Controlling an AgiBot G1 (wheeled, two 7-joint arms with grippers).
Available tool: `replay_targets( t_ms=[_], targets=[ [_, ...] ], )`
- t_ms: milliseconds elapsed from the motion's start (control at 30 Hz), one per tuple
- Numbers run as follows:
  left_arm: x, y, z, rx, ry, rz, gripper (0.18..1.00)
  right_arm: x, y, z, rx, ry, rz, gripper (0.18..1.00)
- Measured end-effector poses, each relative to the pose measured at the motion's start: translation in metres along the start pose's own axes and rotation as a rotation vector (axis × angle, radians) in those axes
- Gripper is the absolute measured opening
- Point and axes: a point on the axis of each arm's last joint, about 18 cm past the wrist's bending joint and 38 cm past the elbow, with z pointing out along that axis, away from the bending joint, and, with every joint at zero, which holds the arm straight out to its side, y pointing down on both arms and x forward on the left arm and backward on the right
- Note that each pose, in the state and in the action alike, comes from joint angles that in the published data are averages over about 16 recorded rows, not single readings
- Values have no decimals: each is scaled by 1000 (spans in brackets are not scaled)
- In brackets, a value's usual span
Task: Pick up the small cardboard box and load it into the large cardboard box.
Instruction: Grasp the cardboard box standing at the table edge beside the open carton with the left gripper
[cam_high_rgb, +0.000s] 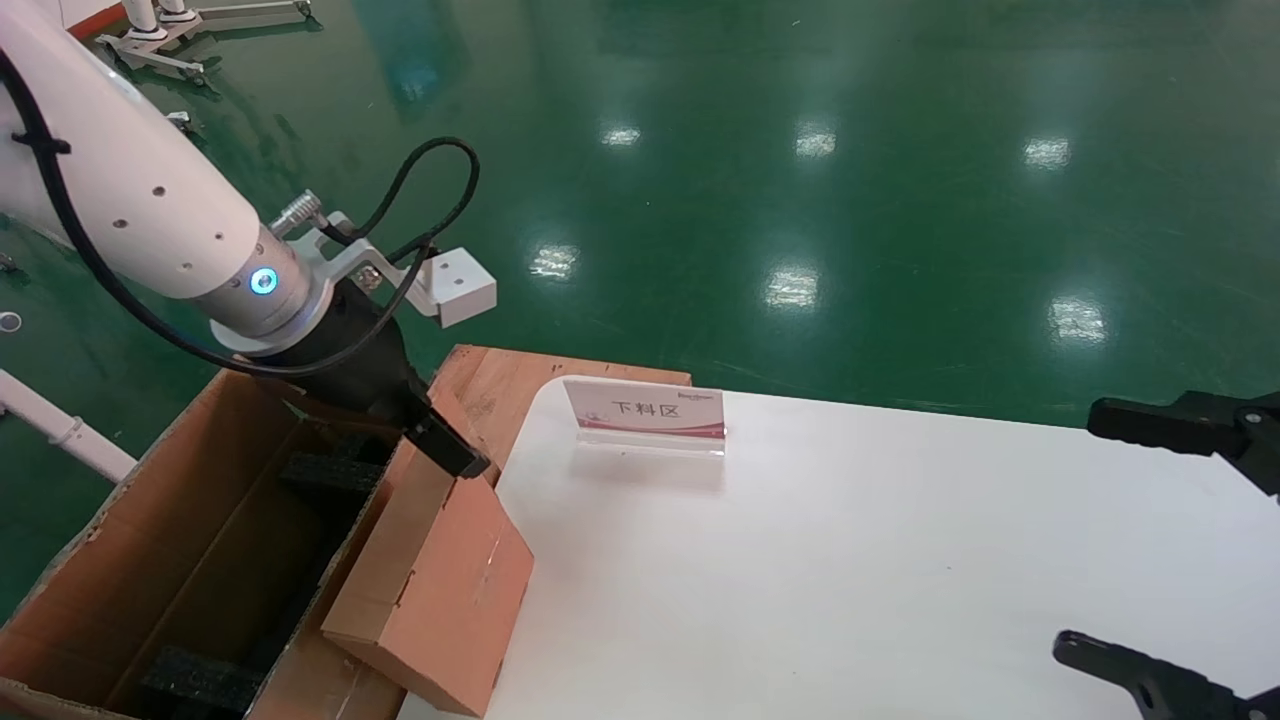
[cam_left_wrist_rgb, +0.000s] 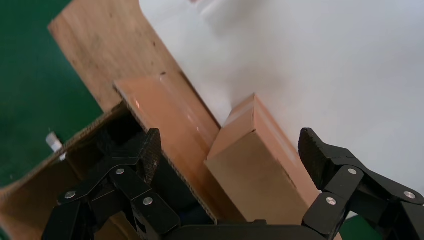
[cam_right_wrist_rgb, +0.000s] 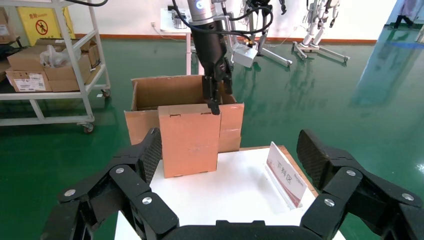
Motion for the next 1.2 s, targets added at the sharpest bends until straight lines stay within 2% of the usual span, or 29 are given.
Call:
replay_targets(
  t_ms=[567, 1200],
  targets=[
    [8, 15, 7, -116, 11, -106, 1000, 0, 0, 0, 0, 0, 0, 1001],
    [17, 32, 28, -192, 45, -131, 1000, 0, 0, 0, 0, 0, 0, 1001]
  ],
)
